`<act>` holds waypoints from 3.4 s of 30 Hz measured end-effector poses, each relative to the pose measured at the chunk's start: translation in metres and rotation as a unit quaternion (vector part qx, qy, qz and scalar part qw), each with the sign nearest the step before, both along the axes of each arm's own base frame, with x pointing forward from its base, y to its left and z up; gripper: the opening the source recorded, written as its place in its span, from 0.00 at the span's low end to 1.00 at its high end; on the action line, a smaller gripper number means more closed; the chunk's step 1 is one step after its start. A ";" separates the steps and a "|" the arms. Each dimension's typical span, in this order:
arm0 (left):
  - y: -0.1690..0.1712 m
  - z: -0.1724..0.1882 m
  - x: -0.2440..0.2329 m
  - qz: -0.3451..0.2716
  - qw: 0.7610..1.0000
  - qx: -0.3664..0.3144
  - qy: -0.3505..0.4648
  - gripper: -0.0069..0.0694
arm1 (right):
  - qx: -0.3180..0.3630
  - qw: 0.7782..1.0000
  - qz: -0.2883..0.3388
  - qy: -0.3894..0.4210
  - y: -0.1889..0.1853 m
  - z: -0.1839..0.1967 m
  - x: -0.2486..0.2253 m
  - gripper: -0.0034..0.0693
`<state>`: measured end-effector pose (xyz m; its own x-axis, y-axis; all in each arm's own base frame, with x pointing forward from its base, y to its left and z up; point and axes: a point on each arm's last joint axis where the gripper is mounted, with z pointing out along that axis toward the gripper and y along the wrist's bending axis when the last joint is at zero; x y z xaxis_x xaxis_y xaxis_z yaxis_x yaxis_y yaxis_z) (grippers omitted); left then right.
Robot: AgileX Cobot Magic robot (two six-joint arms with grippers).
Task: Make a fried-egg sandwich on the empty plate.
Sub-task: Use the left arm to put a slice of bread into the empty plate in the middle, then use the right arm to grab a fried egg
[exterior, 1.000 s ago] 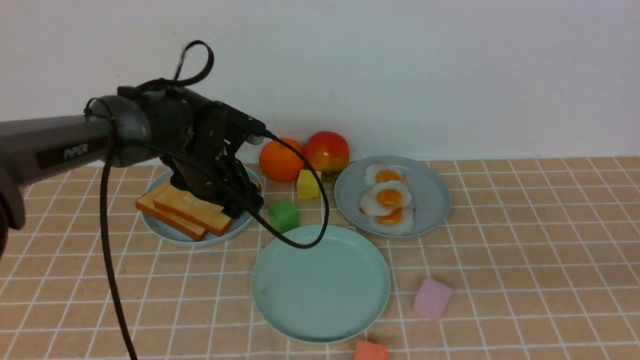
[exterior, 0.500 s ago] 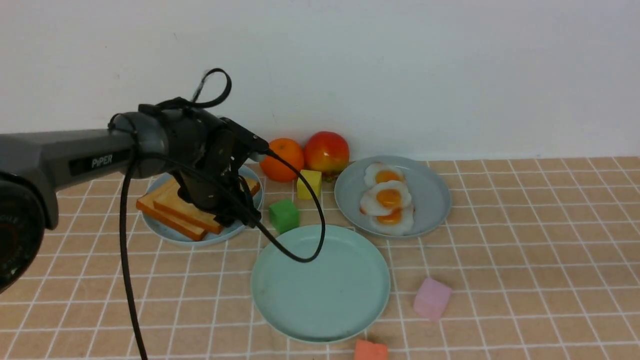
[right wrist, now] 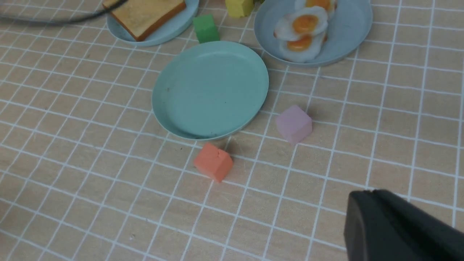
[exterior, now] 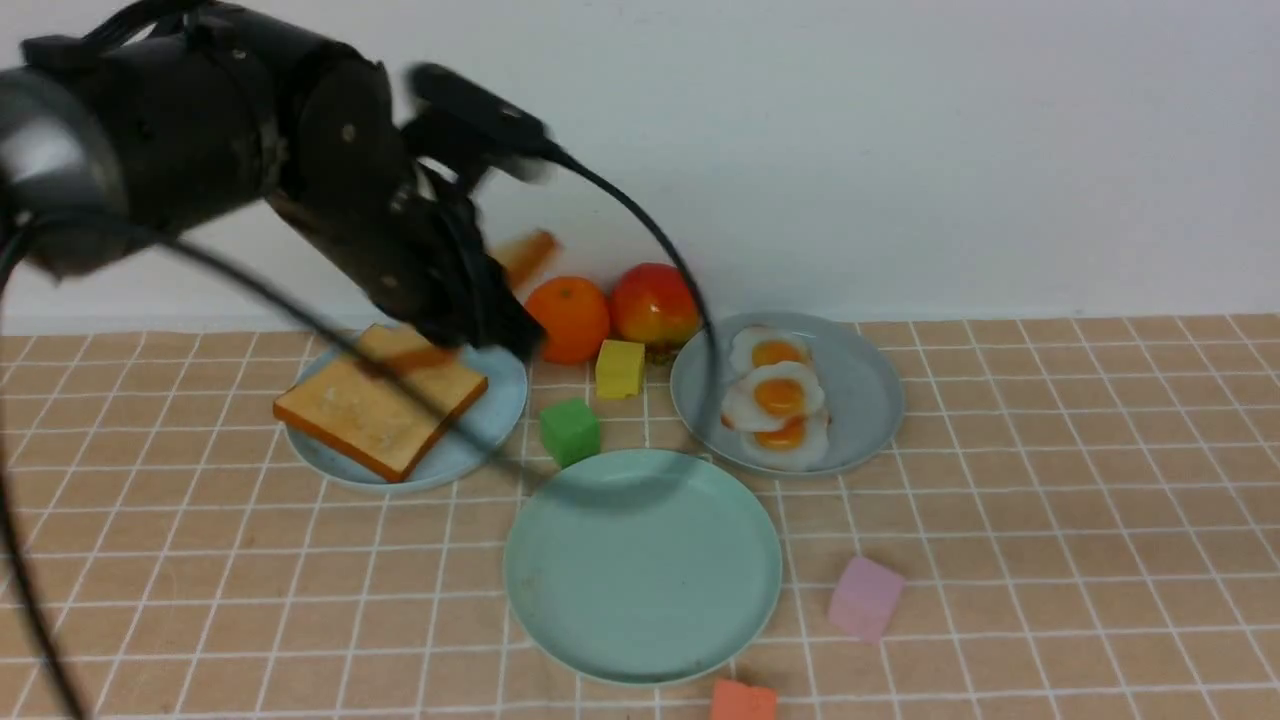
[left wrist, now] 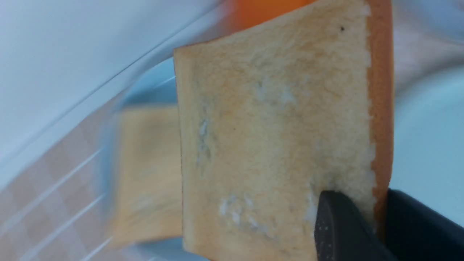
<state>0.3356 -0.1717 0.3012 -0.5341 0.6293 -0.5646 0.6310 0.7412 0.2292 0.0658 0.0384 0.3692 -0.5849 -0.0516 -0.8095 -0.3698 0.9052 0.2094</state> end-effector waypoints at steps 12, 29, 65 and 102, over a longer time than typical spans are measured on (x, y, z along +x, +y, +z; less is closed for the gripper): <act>-0.071 -0.086 -0.072 -0.192 0.979 0.069 0.015 0.27 | 0.000 1.000 0.000 0.000 0.000 0.000 0.000 0.09; -0.080 -0.117 -0.061 -0.217 0.971 0.100 0.001 0.48 | -0.018 0.998 0.020 0.060 0.000 -0.009 -0.008 0.26; 0.091 0.018 -0.247 -0.024 0.899 -0.389 -0.200 0.07 | 0.037 0.969 0.021 0.244 0.067 -0.140 0.354 0.57; 0.091 0.018 -0.247 -0.024 0.896 -0.396 -0.199 0.07 | 0.137 0.960 -0.020 0.242 0.081 -0.223 0.446 0.39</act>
<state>0.0883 -0.0809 0.3194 -0.1744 -0.0359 -0.9840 0.6517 0.7449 -0.1427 0.5118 0.1190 0.1463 -0.8930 0.1544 -0.4227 -0.1355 0.8034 0.5798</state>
